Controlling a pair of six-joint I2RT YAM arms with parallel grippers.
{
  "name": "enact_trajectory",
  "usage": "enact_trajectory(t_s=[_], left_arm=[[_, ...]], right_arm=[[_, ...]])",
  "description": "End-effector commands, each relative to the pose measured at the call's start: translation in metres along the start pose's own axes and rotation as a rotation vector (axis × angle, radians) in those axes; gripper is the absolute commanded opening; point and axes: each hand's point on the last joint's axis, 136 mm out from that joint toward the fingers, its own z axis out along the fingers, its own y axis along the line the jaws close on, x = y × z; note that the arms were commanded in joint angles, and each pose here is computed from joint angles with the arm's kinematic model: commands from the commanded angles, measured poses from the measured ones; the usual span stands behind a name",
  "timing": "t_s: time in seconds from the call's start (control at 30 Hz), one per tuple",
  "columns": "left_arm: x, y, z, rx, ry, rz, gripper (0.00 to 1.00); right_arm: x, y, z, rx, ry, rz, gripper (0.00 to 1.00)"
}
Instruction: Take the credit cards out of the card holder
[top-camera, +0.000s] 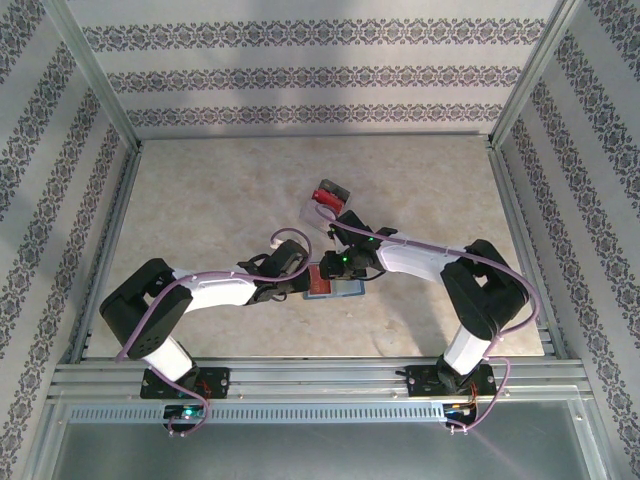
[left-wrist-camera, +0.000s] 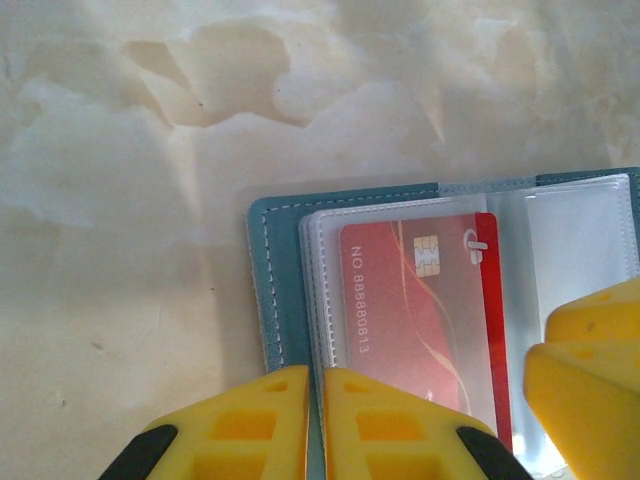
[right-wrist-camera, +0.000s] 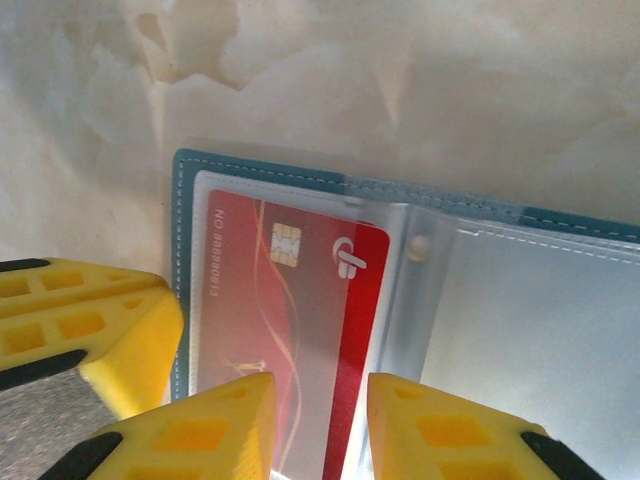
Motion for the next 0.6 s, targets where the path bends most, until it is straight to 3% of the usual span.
enact_trajectory(t_s=[0.0,0.57], left_arm=[[-0.007,-0.004,0.002,0.018,-0.017,-0.003,0.12],[0.005,0.006,0.008,-0.002,0.015,-0.023,0.12]], right_arm=[[0.004,-0.005,0.007,-0.005,0.020,0.029,0.30],[0.007,-0.008,0.021,-0.027,0.047,0.048,0.31]])
